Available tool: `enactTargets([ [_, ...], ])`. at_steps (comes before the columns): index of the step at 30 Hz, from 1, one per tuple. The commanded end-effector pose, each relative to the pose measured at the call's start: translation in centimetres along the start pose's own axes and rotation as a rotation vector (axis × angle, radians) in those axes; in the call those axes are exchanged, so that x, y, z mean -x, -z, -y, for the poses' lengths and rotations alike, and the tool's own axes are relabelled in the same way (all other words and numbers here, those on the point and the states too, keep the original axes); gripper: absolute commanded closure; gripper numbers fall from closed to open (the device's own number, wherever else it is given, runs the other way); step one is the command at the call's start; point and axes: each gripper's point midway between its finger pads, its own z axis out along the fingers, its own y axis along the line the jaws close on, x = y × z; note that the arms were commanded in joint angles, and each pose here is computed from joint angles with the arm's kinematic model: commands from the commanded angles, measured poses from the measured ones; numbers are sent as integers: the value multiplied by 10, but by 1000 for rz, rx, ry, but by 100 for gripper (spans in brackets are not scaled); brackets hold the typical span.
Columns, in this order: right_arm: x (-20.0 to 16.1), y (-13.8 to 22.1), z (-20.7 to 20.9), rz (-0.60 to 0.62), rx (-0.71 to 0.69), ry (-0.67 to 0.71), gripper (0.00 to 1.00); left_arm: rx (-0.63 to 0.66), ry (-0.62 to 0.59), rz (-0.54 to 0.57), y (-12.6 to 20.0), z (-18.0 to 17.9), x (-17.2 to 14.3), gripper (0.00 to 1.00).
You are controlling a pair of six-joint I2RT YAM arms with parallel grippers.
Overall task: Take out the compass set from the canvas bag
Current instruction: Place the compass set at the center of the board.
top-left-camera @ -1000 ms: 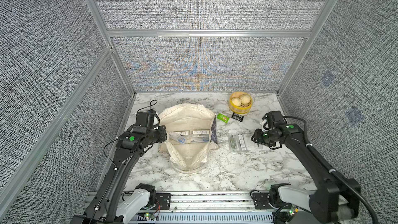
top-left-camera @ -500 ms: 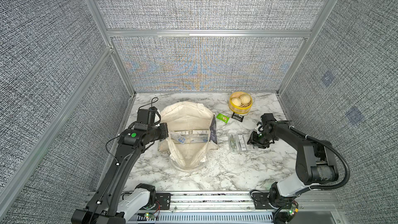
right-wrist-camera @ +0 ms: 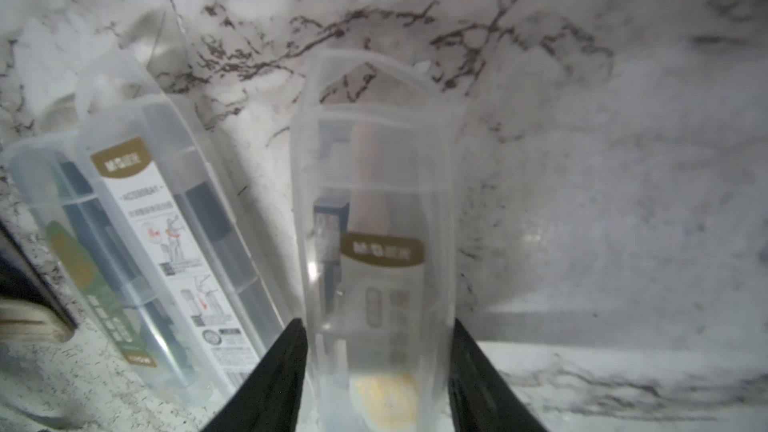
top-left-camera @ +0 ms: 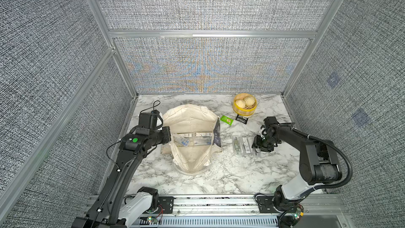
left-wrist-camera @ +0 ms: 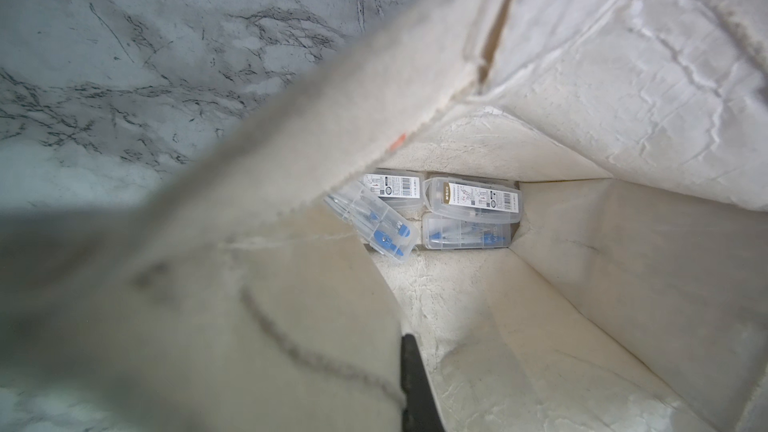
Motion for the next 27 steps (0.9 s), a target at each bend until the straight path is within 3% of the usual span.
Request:
enactTargets([
  [1, 4, 2, 2, 15, -18, 7, 43, -41, -4, 45, 2, 9, 11, 100],
  [6, 7, -1, 3, 25, -27, 5, 44, -54, 4, 49, 1, 10, 9, 100],
  [17, 24, -4, 1, 36, -55, 40, 55, -49, 8, 34, -1, 7, 2, 100],
  [27, 23, -10, -3, -10, -134, 178, 60, -41, 5, 30, 2, 5, -1, 100],
])
